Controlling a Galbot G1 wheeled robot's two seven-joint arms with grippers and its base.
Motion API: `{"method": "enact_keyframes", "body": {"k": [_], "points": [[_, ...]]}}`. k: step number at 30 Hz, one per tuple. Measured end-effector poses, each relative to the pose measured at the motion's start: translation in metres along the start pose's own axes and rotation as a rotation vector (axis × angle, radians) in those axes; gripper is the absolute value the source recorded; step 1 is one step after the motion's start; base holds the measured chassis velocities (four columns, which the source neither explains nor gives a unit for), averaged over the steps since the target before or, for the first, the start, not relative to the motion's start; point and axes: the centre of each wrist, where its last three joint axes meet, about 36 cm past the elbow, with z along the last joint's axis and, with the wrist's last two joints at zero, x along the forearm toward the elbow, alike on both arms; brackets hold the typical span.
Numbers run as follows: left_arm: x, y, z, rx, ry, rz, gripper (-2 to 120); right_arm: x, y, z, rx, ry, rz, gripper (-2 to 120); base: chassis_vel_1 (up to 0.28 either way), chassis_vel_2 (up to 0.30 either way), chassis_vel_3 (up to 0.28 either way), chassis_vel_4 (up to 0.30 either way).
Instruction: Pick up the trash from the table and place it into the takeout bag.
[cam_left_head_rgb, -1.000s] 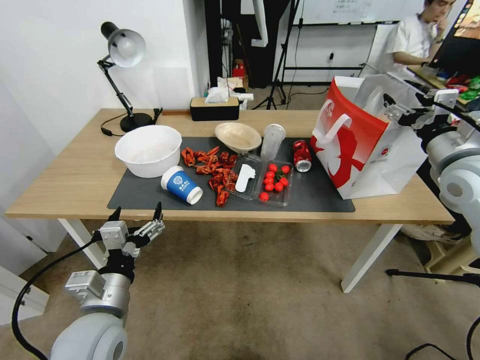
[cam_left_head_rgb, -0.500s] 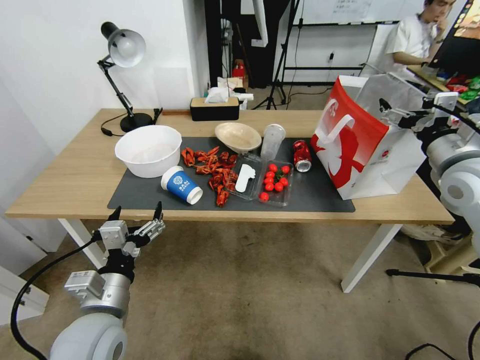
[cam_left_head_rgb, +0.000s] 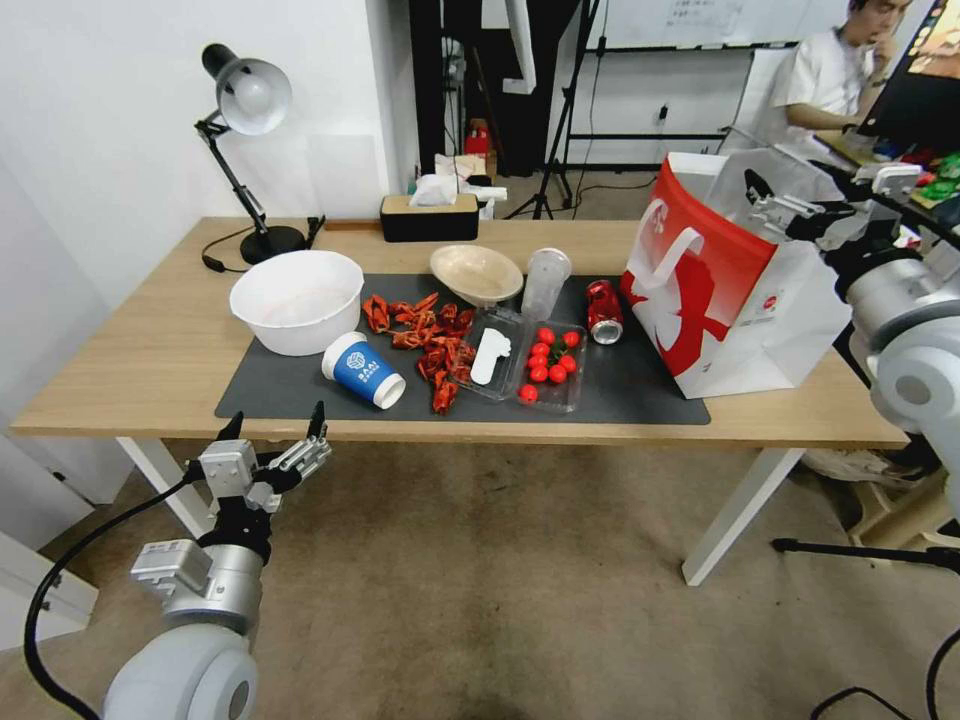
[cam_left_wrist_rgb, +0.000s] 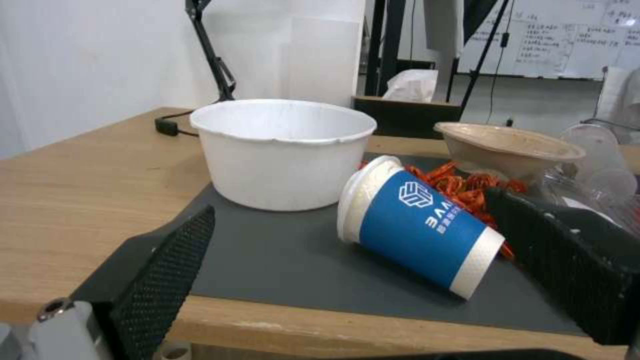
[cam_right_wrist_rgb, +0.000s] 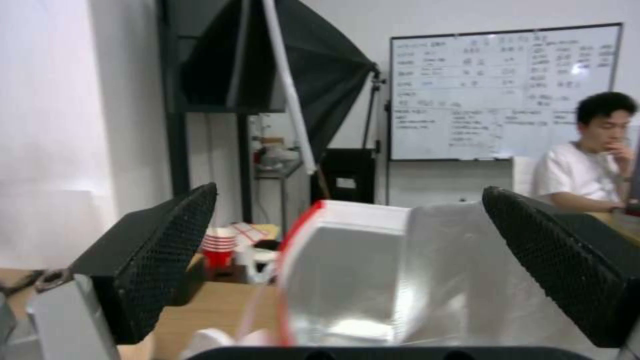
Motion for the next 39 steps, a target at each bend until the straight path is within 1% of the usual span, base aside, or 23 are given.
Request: {"method": "enact_keyframes", "body": {"k": [3,4,7,8,10,11,13,15,16,19,21,22,24,26,28,31,34,39], "points": [[0.001,0.0,0.0,0.001,0.0,-0.002,100,0.016,0.015,0.003,-0.023,-0.012,-0.057,100,0.0,0.0,0.0,0.0],[0.001,0.0,0.0,0.001,0.0,-0.002,100,0.016,0.015,0.003,-0.023,-0.012,-0.057,100,0.0,0.0,0.0,0.0],[0.001,0.0,0.0,0.0,0.001,-0.003,100,0.035,0.03,0.015,-0.036,0.014,-0.111,100,0.0,0.0,0.0,0.0],[0.001,0.0,0.0,0.0,0.001,-0.003,100,0.035,0.03,0.015,-0.036,0.014,-0.111,100,0.0,0.0,0.0,0.0],[0.0,0.002,0.0,-0.003,-0.001,-0.004,100,0.057,0.045,0.036,-0.041,0.058,-0.145,100,0.0,0.0,0.0,0.0],[0.0,0.002,0.0,-0.003,-0.001,-0.004,100,0.057,0.045,0.036,-0.041,0.058,-0.145,100,0.0,0.0,0.0,0.0],[0.0,0.002,0.0,-0.004,0.0,-0.005,100,0.072,0.055,0.05,-0.043,0.067,-0.15,100,0.0,0.0,0.0,0.0],[0.0,0.002,0.0,-0.004,0.001,-0.006,100,0.075,0.057,0.052,-0.043,0.062,-0.15,100,0.0,0.0,0.0,0.0],[0.0,0.003,0.002,-0.005,0.003,-0.006,100,0.092,0.064,0.068,-0.034,0.063,-0.144,100,0.0,0.0,0.0,0.0],[0.0,0.003,0.002,-0.005,0.005,-0.006,100,0.101,0.067,0.076,-0.032,0.071,-0.139,100,0.0,0.0,0.0,0.0],[0.001,0.003,0.004,-0.006,0.01,-0.004,100,0.121,0.075,0.094,-0.044,0.06,-0.125,100,0.0,0.0,0.0,0.0],[0.001,0.003,0.004,-0.006,0.01,-0.004,100,0.121,0.075,0.094,-0.044,0.06,-0.125,100,0.0,0.0,0.0,0.0],[0.0,0.004,0.005,-0.007,0.014,0.003,100,0.143,0.082,0.112,-0.068,0.064,-0.101,100,0.0,0.0,0.0,0.0],[0.0,0.004,0.005,-0.007,0.015,0.005,100,0.15,0.084,0.117,-0.073,0.067,-0.092,100,0.0,0.0,0.0,0.0],[0.0,0.003,0.007,-0.004,0.018,0.008,100,0.172,0.092,0.134,-0.094,0.063,-0.049,100,0.0,0.0,0.0,0.0],[-0.001,0.003,0.008,-0.003,0.021,0.008,100,0.18,0.095,0.14,-0.1,0.073,-0.037,100,0.0,0.0,0.0,0.0],[-0.001,0.003,0.01,-0.002,0.027,0.008,100,0.198,0.101,0.158,-0.109,0.069,-0.014,100,0.0,0.0,0.0,0.0],[-0.001,0.003,0.011,-0.003,0.029,0.01,100,0.204,0.103,0.166,-0.106,0.085,-0.005,100,0.0,0.0,0.0,0.0]]}}
